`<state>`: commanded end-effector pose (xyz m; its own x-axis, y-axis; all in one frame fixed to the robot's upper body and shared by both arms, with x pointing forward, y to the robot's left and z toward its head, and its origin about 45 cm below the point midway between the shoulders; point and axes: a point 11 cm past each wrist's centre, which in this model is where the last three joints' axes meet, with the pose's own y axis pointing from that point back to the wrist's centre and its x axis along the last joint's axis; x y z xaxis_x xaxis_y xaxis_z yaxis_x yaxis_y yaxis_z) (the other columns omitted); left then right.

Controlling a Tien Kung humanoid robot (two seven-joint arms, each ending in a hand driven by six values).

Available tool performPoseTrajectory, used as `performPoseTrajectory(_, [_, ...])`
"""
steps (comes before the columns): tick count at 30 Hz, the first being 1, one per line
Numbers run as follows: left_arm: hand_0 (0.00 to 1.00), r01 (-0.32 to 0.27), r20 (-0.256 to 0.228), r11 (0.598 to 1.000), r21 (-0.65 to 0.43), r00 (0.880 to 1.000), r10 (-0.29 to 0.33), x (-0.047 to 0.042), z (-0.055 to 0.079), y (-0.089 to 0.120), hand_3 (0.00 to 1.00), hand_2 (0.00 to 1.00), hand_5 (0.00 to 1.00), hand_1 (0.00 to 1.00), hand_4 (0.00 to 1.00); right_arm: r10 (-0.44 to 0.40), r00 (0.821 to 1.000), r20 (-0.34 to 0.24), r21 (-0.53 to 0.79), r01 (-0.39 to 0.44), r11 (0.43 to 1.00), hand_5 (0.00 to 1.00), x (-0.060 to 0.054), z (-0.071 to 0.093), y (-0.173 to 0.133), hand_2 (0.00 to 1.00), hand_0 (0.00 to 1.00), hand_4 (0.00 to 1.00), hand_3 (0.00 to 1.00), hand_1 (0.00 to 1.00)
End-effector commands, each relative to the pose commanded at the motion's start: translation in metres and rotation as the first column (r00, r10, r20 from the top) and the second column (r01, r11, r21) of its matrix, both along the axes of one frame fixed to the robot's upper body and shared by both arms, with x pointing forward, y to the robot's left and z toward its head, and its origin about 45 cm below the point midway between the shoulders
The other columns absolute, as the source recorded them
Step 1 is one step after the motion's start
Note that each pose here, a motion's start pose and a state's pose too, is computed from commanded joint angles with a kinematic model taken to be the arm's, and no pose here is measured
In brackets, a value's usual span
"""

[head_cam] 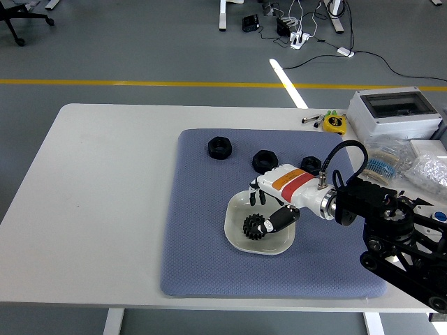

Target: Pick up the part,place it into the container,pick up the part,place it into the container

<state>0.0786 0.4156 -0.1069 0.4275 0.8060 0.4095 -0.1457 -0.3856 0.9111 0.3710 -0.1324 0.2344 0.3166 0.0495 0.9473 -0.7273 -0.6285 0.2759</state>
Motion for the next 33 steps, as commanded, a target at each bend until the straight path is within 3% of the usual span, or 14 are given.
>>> performPoseTrajectory(8, [0.703, 0.000, 0.005, 1.000, 0.000, 1.000, 0.000, 0.0021, 0.000, 0.000, 0.579, 0.676, 0.628, 0.649, 0.668, -0.067, 0.995, 0.069, 0.150, 0.056, 0.987, 0.440, 0.009, 0.034, -0.013, 0.470, 0.015, 0.951, 0.527, 0.248])
performPoseTrajectory(9, [0.703, 0.001, 0.007, 1.000, 0.000, 1.000, -0.001, 0.0028, 0.000, 0.000, 0.579, 0.674, 0.628, 0.649, 0.667, -0.098, 0.993, 0.070, 0.210, 0.082, 0.974, 0.442, 0.012, 0.038, -0.018, 0.524, 0.181, 0.940, 0.540, 0.425])
performPoseTrajectory(12, [0.703, -0.001, 0.011, 1.000, 0.001, 1.000, 0.001, 0.0042, 0.001, -0.001, 0.579, 0.674, 0.628, 0.649, 0.667, -0.172, 0.984, 0.053, 0.354, 0.142, 0.924, 0.442, 0.015, 0.045, -0.034, 0.524, 0.181, 0.940, 0.540, 0.425])
performPoseTrajectory(14, [0.703, -0.002, 0.016, 1.000, 0.000, 1.000, 0.002, 0.0055, 0.001, -0.001, 0.579, 0.674, 0.628, 0.649, 0.667, -0.213, 0.976, 0.039, 0.461, 0.171, 0.871, 0.442, 0.016, 0.050, -0.043, 0.524, 0.181, 0.940, 0.540, 0.425])
performPoseTrajectory(15, [0.703, -0.002, 0.017, 1.000, 0.000, 1.000, 0.002, 0.0060, 0.001, -0.001, 0.579, 0.676, 0.628, 0.652, 0.667, -0.227, 0.973, 0.034, 0.508, 0.178, 0.842, 0.652, 0.015, 0.053, -0.047, 0.756, 0.623, 0.998, 0.696, 0.695])
performPoseTrajectory(20, [0.703, 0.009, 0.024, 1.000, 0.000, 1.000, -0.009, 0.0118, 0.001, -0.003, 0.579, 0.676, 0.628, 0.652, 0.667, -0.287, 0.958, 0.005, 0.735, 0.191, 0.651, 0.652, 0.008, 0.064, -0.070, 0.756, 0.623, 0.998, 0.696, 0.695])
performPoseTrajectory(21, [0.702, 0.010, 0.026, 1.000, 0.000, 1.000, -0.010, 0.0126, 0.001, -0.003, 0.579, 0.675, 0.628, 0.650, 0.667, -0.287, 0.958, -0.013, 0.758, 0.197, 0.621, 0.750, 0.007, 0.063, -0.073, 0.837, 0.766, 0.998, 0.860, 0.789])
performPoseTrajectory(26, [0.702, 0.007, 0.041, 1.000, -0.001, 0.999, -0.007, 0.0188, 0.002, -0.005, 0.579, 0.675, 0.628, 0.650, 0.667, -0.271, 0.955, -0.122, 0.867, 0.235, 0.439, 0.750, -0.001, 0.059, -0.093, 0.837, 0.766, 0.998, 0.860, 0.789])
performPoseTrajectory(27, [0.702, 0.006, 0.044, 1.000, -0.002, 0.999, -0.006, 0.0199, 0.003, -0.005, 0.579, 0.675, 0.628, 0.650, 0.667, -0.274, 0.950, -0.149, 0.885, 0.251, 0.392, 0.796, -0.001, 0.057, -0.098, 0.845, 0.788, 0.998, 0.873, 0.802])
performPoseTrajectory(33, [0.701, 0.009, 0.053, 1.000, -0.010, 0.999, -0.009, 0.0249, 0.003, -0.008, 0.579, 0.675, 0.626, 0.650, 0.666, -0.259, 0.903, -0.344, 0.916, 0.384, 0.121, 0.804, -0.007, 0.039, -0.125, 0.833, 0.783, 0.998, 0.853, 0.798])
